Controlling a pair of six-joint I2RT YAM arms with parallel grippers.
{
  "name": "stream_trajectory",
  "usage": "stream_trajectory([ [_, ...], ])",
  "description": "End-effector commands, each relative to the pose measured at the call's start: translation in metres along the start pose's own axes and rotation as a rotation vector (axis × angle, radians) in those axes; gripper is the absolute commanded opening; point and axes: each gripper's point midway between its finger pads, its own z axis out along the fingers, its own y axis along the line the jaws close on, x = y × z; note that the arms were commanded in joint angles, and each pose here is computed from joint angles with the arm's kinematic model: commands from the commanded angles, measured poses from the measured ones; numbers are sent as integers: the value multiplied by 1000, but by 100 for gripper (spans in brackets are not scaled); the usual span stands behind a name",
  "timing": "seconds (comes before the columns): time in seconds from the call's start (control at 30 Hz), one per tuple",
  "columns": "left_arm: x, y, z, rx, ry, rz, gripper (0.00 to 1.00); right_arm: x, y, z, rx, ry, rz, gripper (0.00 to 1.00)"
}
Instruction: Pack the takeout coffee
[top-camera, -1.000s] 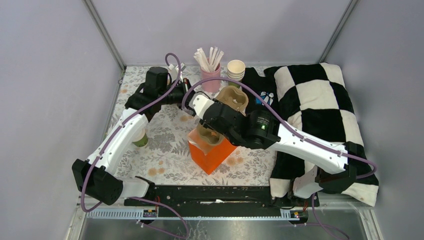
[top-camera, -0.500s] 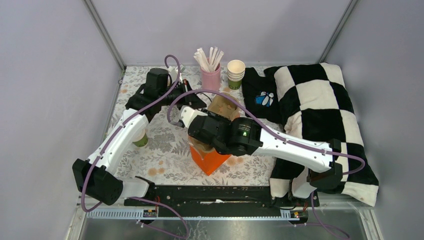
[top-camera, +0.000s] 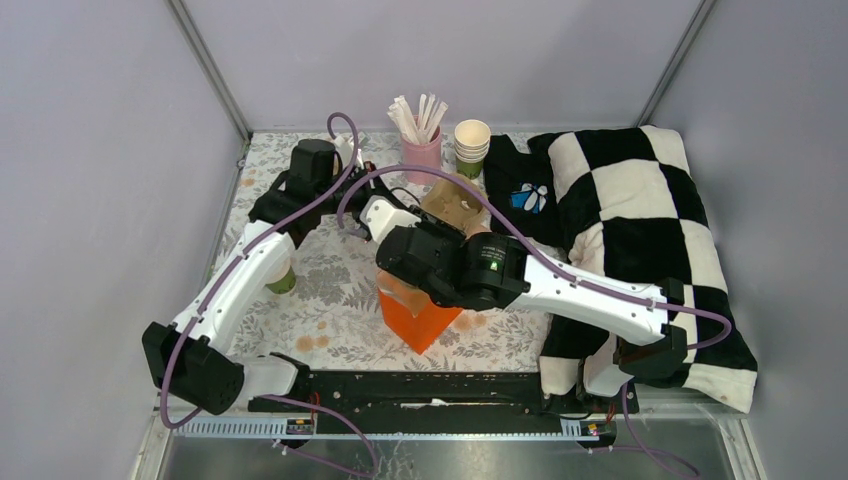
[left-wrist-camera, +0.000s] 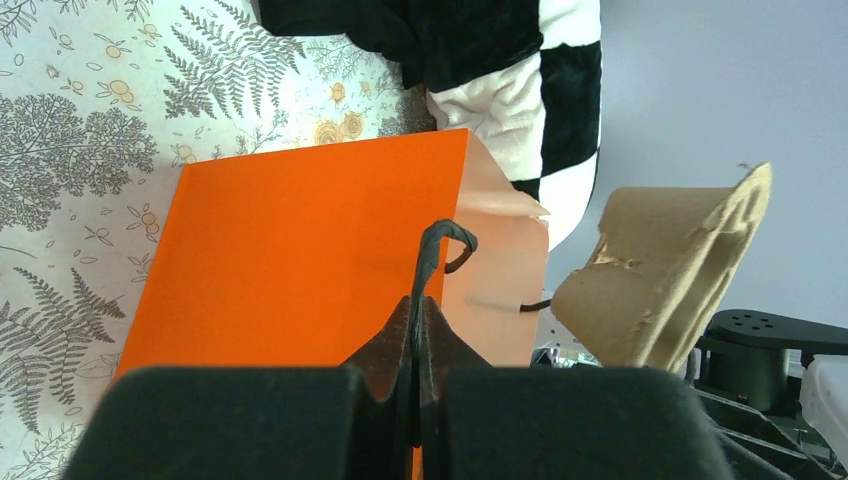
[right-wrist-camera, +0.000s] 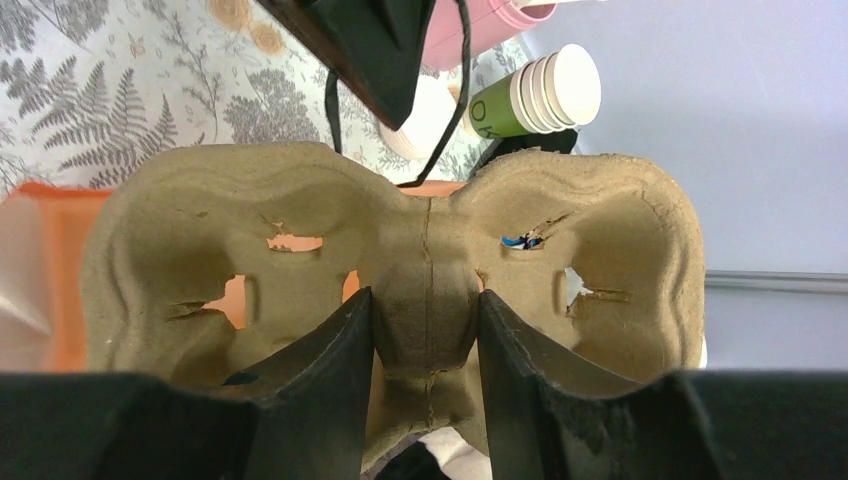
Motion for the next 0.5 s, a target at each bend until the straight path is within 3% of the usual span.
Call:
stream_trajectory([
  [0.0, -4, -7, -9, 17, -43, 29, 0, -21, -20, -14, 47, -58, 109, 44],
  [0.47, -6, -5, -12, -2, -72, 34, 0, 0, -1, -6, -9, -58, 61, 44],
])
